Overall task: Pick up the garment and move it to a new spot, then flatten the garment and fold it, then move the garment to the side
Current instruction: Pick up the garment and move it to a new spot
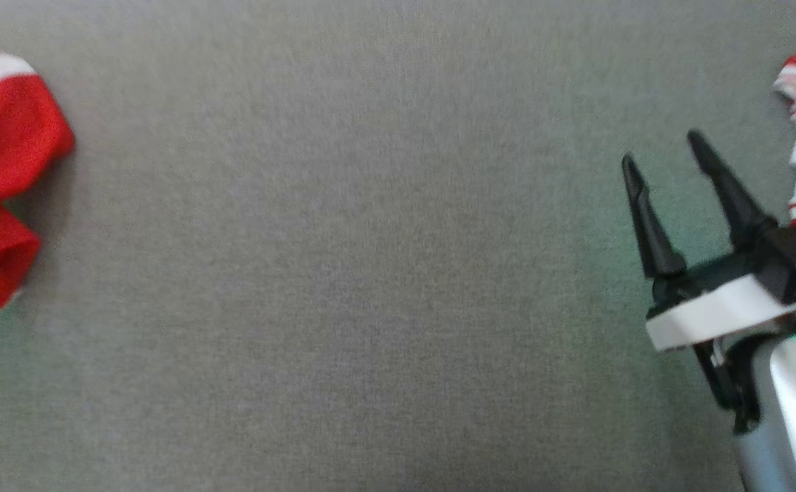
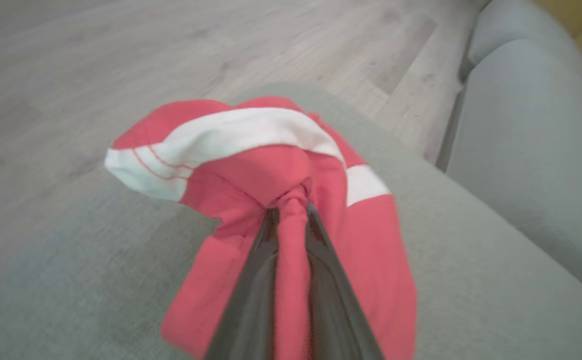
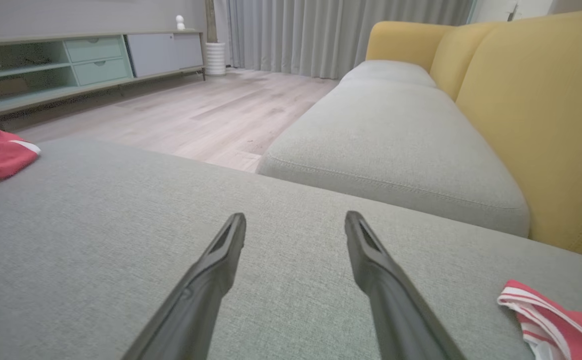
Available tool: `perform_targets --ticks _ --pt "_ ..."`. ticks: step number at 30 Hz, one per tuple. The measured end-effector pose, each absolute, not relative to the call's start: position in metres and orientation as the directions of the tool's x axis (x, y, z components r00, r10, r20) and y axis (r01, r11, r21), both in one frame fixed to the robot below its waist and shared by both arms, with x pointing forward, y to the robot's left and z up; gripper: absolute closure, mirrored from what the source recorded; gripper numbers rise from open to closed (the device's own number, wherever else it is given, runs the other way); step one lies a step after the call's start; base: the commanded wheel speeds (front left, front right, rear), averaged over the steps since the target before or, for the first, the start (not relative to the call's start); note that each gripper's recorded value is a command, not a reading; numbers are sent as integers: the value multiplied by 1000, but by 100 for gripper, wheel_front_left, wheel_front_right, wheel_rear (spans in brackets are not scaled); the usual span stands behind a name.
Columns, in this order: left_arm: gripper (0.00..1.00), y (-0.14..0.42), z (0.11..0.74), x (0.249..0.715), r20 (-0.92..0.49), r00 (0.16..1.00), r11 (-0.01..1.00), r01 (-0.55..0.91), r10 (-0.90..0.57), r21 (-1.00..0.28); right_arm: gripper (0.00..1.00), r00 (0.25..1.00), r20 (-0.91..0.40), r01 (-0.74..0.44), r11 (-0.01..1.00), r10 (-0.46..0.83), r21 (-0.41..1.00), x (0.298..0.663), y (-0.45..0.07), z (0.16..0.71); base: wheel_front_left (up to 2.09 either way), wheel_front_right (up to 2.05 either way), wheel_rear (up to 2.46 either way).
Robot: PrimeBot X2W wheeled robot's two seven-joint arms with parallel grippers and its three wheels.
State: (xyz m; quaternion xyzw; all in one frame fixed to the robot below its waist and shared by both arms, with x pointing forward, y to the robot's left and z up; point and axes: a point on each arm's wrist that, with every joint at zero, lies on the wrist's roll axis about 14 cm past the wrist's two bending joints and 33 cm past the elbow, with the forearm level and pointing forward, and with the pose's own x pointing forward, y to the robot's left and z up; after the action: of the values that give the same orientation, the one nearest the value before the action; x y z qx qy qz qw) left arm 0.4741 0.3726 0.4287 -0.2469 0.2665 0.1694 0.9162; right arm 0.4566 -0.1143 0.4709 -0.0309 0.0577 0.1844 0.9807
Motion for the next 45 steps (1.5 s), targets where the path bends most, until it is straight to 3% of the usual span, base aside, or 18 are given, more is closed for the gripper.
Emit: perform_targets --ticks 5,9,17,23,34,35,36,37,40,45 --pt "100 341 509 482 -397 913 901 -248 94 -357 0 934 -93 -350 936 346 -34 428 -118 491 0 0 0" --pt "100 283 576 483 -236 970 934 -35 -54 -356 0 943 -26 -331 943 331 -28 411 -119 517 0 0 0" --pt "100 133 670 458 10 921 881 375 -389 -289 0 953 45 -299 954 300 -18 384 -124 543 0 0 0" --pt "100 32 637 440 -55 807 783 551 -588 -290 0 967 32 -253 967 254 -18 371 -141 539 0 0 0" --pt "100 -43 504 429 -280 707 759 585 -650 -284 0 985 12 -174 985 175 -9 369 -169 534 0 0 0" --pt "75 -46 494 427 -294 697 756 593 -654 -277 0 985 4 -170 985 170 -7 369 -170 531 0 0 0" --pt "16 -49 482 424 -312 687 755 599 -656 -269 0 986 -1 -165 986 165 -7 370 -172 528 0 0 0" --pt "0 -51 472 422 -327 679 754 602 -657 -265 0 986 -9 -164 986 164 -6 370 -172 526 0 0 0" --pt "0 -52 457 419 -333 678 755 600 -655 -264 0 986 -22 -167 986 167 2 372 -171 520 0 0 0" --pt "0 -38 495 431 -117 767 764 587 -630 -266 0 984 -1 -179 984 179 3 379 -168 525 0 0 0"
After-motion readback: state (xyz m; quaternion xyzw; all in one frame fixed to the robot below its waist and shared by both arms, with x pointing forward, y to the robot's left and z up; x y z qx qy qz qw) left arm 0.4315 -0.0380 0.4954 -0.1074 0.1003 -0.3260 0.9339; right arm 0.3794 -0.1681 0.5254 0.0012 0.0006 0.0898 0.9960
